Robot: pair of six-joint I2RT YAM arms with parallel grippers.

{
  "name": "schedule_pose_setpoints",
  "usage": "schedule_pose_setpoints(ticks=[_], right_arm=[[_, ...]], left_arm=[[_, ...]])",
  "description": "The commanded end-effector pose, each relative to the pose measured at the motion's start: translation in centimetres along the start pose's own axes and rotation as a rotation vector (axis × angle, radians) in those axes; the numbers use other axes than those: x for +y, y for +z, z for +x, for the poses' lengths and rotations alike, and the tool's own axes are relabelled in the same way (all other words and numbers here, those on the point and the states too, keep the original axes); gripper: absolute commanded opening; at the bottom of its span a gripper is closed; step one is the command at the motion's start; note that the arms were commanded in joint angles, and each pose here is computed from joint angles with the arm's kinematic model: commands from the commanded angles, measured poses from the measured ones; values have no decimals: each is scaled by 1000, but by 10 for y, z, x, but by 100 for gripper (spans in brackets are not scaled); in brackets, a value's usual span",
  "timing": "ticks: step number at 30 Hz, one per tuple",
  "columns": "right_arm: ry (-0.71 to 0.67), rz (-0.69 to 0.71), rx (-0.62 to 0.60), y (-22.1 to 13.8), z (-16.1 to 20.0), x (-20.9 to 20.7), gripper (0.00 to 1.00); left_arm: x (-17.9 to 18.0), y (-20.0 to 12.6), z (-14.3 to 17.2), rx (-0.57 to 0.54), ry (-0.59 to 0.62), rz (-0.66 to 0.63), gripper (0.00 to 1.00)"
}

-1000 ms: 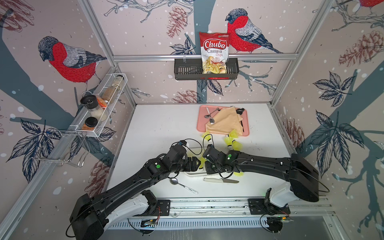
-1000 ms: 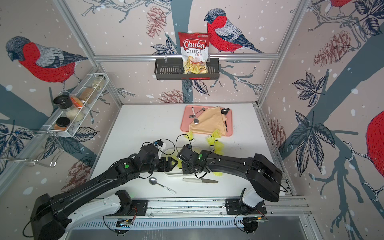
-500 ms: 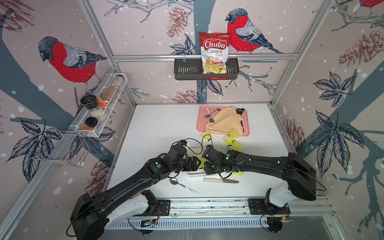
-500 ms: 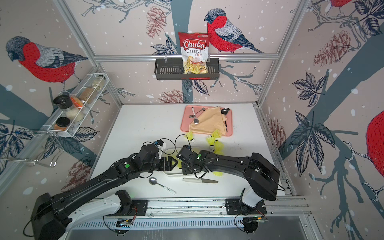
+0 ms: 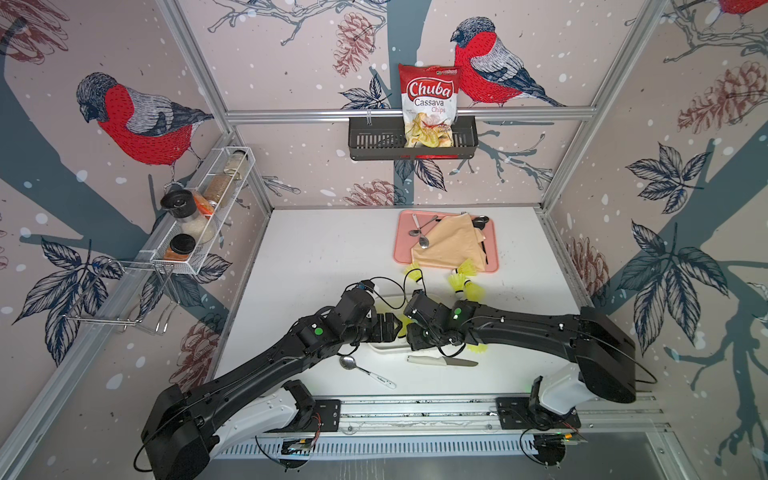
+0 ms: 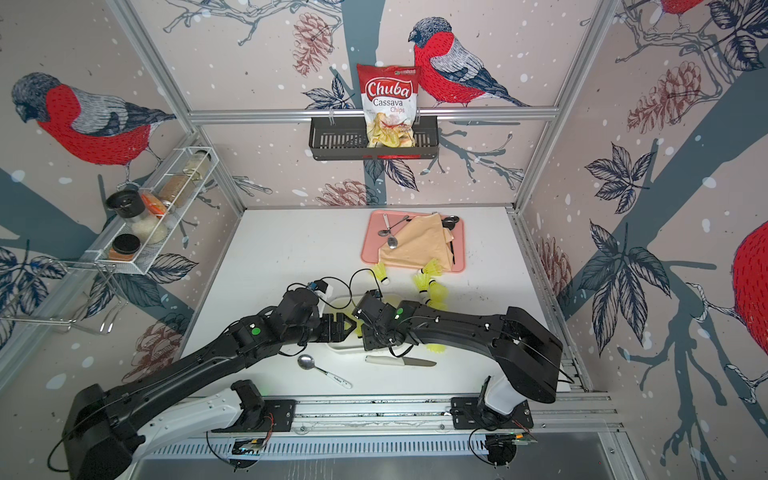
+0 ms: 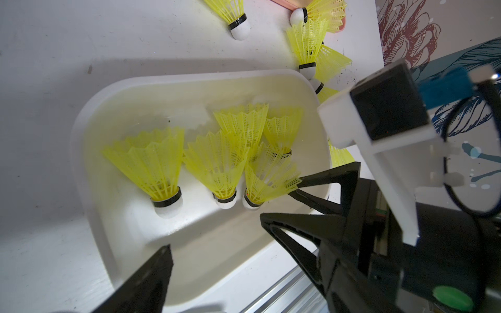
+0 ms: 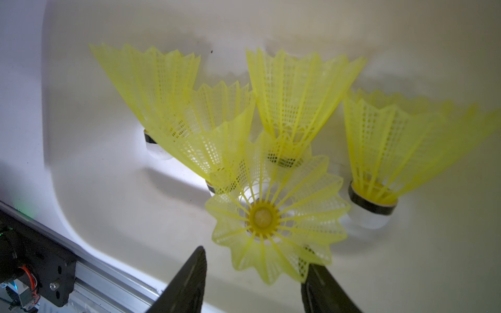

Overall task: Put the shuttlecocks into the storage box
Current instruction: Place the shuttlecock in the storage box, then pick up the shuttlecock at the center of the board.

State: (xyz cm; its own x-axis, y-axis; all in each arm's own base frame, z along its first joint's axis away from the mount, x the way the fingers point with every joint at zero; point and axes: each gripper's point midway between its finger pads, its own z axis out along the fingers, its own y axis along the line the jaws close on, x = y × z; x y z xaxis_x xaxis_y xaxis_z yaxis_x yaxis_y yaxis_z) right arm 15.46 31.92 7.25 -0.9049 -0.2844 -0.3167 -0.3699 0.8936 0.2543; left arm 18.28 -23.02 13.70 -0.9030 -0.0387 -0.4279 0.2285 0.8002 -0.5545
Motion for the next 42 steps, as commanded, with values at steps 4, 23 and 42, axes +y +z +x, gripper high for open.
schedule_pose_setpoints(ticks=[4, 23, 42], right_arm=[[-8, 16, -7, -3, 0, -3, 59], [10, -3, -57, -34, -15, 5, 62], [203, 98, -155, -89, -72, -77, 56]], left_arm=[[-4, 0, -6, -22, 3, 11, 87], [-12, -5, -16, -47, -3, 21, 88], [-60, -16, -82, -145, 14, 126, 90]])
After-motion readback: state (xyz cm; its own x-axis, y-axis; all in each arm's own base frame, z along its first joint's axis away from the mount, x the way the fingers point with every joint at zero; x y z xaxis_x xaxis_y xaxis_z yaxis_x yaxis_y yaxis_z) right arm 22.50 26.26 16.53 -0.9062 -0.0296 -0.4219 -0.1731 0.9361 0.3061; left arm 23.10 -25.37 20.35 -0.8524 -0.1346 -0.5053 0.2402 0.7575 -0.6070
